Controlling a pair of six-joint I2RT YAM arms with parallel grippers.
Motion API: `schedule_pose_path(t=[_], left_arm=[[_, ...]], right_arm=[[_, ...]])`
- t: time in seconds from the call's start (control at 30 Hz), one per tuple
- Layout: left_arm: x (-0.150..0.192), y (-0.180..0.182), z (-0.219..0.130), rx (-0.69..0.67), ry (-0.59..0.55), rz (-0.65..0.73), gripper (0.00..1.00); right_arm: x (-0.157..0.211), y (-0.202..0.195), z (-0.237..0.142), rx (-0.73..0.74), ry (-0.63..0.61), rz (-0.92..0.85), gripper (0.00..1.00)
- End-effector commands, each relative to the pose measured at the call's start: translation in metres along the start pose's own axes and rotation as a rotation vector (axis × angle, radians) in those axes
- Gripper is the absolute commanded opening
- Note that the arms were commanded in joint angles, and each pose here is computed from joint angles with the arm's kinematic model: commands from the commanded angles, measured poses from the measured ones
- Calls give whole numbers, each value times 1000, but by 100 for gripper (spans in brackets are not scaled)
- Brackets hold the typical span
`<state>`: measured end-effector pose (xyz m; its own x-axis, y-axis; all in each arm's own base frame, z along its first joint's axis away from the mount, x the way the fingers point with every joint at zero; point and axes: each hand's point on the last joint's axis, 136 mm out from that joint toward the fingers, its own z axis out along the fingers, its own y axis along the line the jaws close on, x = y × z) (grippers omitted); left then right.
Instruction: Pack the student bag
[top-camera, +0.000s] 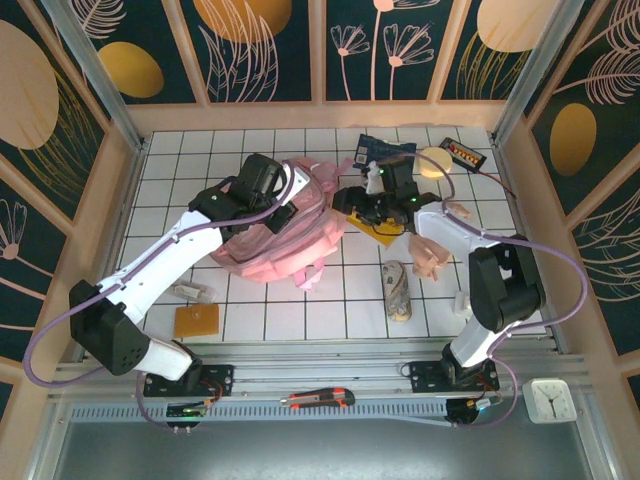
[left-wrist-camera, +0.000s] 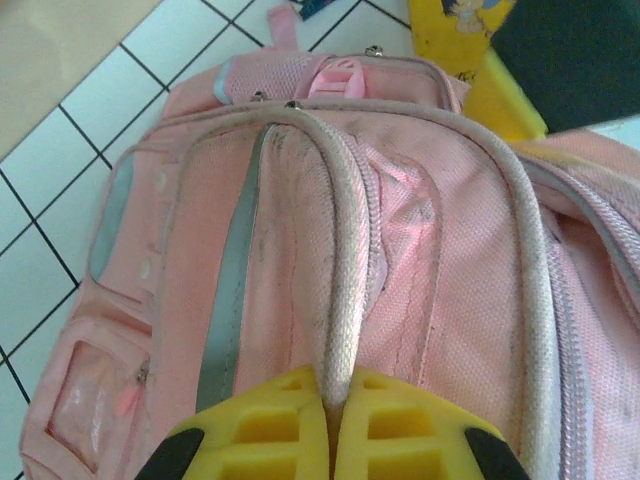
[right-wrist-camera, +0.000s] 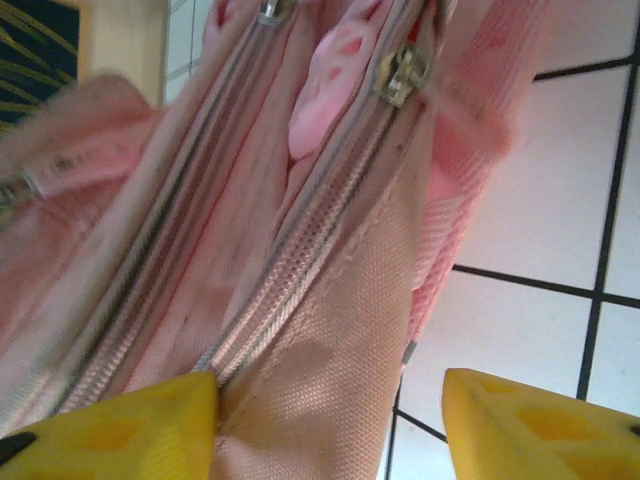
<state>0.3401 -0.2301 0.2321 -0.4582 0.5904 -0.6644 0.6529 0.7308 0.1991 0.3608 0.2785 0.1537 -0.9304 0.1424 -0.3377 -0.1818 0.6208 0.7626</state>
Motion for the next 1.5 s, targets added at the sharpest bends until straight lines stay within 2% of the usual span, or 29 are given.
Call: schedule_pose_path(t=[0.0,0.1,0.2,0.33,0.43,0.57,0.7,0.83,0.97,1.07,1.2,1.47], left_arm=[[-40,34,-22,-110,-204,-37,0],[-33,48,-19,-133,-217,-44,0],[-19,36,-17,-99,-240,61,0],[-8,26,-35,-102,-348,160,0],[-7,28,-50,-103,-394,167,0],[-5,27,-56,-62,-383,162,0],[-16,27,-69,-27,-424,139,0],[-23,28,-76,3,-434,131,0],[-32,29,-84,34,-443,128,0],[-39,29,-91,63,-444,136,0],[-38,27,-93,78,-428,153,0],[-28,27,-92,72,-404,149,0]], right_arm=[[38,7,22,-28,79,-25,53],[66,28,28,-75,123,-88,53],[76,42,21,-105,132,-147,62],[48,49,-12,-128,28,-161,71],[18,27,-37,-110,-38,-89,74],[6,4,-41,-105,-24,-51,74],[6,12,-33,-187,10,-117,73],[7,27,-33,-304,-20,-291,72],[18,38,-45,-430,-134,-566,71],[33,33,-46,-445,-184,-824,67],[37,16,-40,-374,-261,-1048,59],[30,10,-38,-311,-307,-1153,57]])
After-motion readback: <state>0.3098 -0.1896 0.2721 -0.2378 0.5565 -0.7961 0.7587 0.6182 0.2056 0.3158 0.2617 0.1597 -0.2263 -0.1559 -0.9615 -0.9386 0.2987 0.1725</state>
